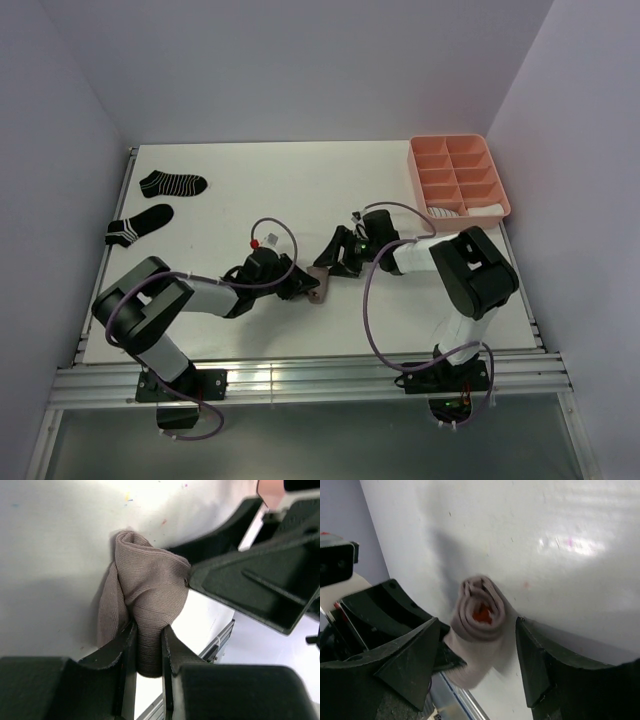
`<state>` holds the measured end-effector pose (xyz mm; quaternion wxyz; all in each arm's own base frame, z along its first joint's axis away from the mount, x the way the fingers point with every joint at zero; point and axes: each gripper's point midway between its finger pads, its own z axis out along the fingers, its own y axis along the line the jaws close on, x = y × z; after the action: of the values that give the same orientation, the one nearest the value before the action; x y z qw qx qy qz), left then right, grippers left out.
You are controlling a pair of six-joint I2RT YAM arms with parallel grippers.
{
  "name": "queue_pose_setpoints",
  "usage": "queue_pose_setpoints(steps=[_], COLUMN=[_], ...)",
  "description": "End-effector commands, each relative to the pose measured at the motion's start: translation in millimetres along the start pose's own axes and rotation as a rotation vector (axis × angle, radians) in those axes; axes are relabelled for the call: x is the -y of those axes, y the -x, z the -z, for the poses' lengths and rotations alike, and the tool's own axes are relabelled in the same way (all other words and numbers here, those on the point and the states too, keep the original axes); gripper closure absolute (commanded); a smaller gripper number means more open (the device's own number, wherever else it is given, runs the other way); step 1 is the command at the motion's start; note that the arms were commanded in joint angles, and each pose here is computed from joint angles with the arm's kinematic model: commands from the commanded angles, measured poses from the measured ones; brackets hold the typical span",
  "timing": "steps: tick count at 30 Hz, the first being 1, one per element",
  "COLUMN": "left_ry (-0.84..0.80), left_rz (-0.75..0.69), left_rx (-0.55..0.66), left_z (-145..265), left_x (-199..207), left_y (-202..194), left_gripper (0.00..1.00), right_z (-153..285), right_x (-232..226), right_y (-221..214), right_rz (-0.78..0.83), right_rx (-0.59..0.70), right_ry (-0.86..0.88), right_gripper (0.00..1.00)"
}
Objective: Roll the socks
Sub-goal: Roll the sock at the center of the board.
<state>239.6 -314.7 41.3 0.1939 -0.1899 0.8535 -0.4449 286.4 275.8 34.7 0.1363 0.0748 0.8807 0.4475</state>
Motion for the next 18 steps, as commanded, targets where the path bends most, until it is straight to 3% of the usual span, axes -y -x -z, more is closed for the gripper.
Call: queue_pose_setpoints(steps=[1,8,18], left_ry=[0.121,0.126,0.106], left_rz=[0.061,0.12,0.176], left_rx=[0.034,0.065,0.072], left_z=[9,21,27], left_x=[-28,-33,-39], left_y=[1,3,-1], left_gripper=[1.0,1.0,1.0], right_z=[13,23,-20], right_x=[31,16,1], right_y=[-15,-17,-62], right_rz=[-0.03,-0.101,-0.126], right_rx=[0.018,0.074,-0.084], right_ry=[-0.118,-0.071,-0.018], right_gripper=[0.3,0.27,0.28])
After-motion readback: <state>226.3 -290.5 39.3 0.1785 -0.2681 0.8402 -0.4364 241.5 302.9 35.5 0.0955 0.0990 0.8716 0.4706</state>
